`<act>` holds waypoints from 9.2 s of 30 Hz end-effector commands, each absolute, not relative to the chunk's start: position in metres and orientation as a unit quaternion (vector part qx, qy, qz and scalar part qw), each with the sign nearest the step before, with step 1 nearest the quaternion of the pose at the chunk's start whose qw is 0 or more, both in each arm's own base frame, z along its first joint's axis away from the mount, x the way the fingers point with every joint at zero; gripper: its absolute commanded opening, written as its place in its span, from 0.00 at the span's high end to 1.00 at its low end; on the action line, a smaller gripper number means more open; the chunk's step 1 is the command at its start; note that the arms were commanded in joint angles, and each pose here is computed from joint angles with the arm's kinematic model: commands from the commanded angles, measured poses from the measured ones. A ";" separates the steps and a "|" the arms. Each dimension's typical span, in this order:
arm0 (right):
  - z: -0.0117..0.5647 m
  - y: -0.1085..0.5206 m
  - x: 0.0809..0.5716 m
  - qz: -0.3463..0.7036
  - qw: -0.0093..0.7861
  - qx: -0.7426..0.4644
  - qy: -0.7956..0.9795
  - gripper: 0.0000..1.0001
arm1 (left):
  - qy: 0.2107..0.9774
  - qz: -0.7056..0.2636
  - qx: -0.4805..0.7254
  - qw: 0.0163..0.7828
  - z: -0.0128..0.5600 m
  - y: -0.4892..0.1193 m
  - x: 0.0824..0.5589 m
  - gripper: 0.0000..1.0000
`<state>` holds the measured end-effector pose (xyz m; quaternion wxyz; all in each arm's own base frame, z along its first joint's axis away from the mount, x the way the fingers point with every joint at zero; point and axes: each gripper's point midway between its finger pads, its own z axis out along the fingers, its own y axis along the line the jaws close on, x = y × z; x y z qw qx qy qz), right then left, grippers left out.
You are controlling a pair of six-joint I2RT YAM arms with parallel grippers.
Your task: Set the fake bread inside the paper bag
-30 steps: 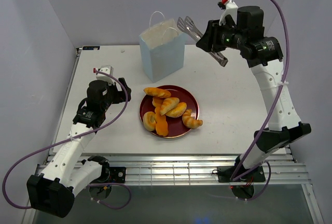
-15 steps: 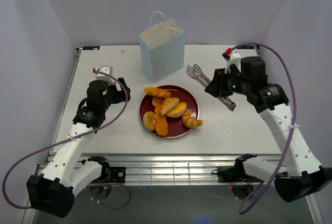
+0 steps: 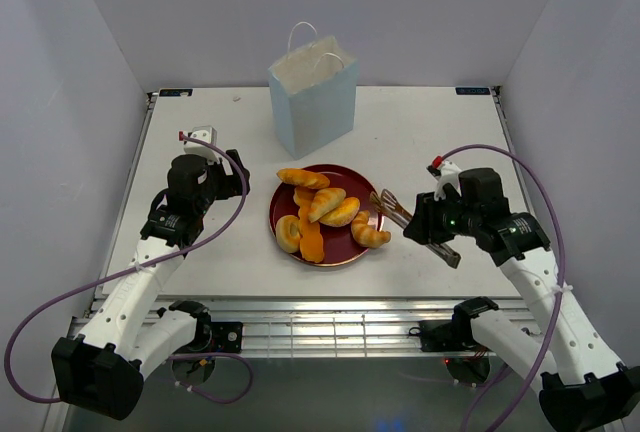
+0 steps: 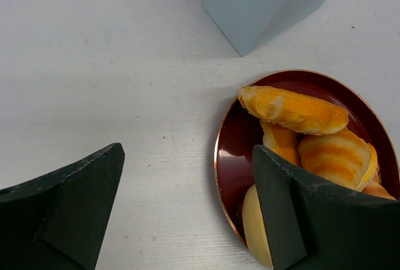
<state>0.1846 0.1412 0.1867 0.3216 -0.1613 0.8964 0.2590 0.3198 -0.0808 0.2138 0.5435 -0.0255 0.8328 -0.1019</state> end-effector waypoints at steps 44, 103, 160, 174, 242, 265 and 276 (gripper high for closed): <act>0.139 0.127 0.127 0.281 0.277 -0.063 0.917 0.48 | 0.818 -0.113 -0.021 0.564 0.235 -0.084 0.319 0.03; 0.465 0.177 0.262 0.331 0.540 -0.153 0.758 0.80 | 0.819 -0.125 -0.015 0.560 0.233 -0.089 0.318 0.03; 0.455 0.241 0.396 0.382 0.509 -0.168 0.753 0.45 | 0.825 -0.119 -0.013 0.552 0.225 -0.089 0.321 0.03; 0.424 0.208 0.333 0.361 0.492 -0.176 0.772 0.46 | 0.828 -0.106 -0.018 0.551 0.222 -0.084 0.322 0.03; 0.122 0.181 0.225 0.386 0.299 0.002 0.872 0.39 | 0.825 -0.114 -0.016 0.553 0.227 -0.087 0.320 0.02; 0.111 0.198 0.223 0.443 0.272 0.022 0.854 0.40 | 0.825 -0.120 -0.013 0.552 0.227 -0.089 0.320 0.02; 0.127 0.200 0.224 0.452 0.282 0.010 0.846 0.56 | 0.823 -0.121 -0.013 0.555 0.229 -0.089 0.319 0.02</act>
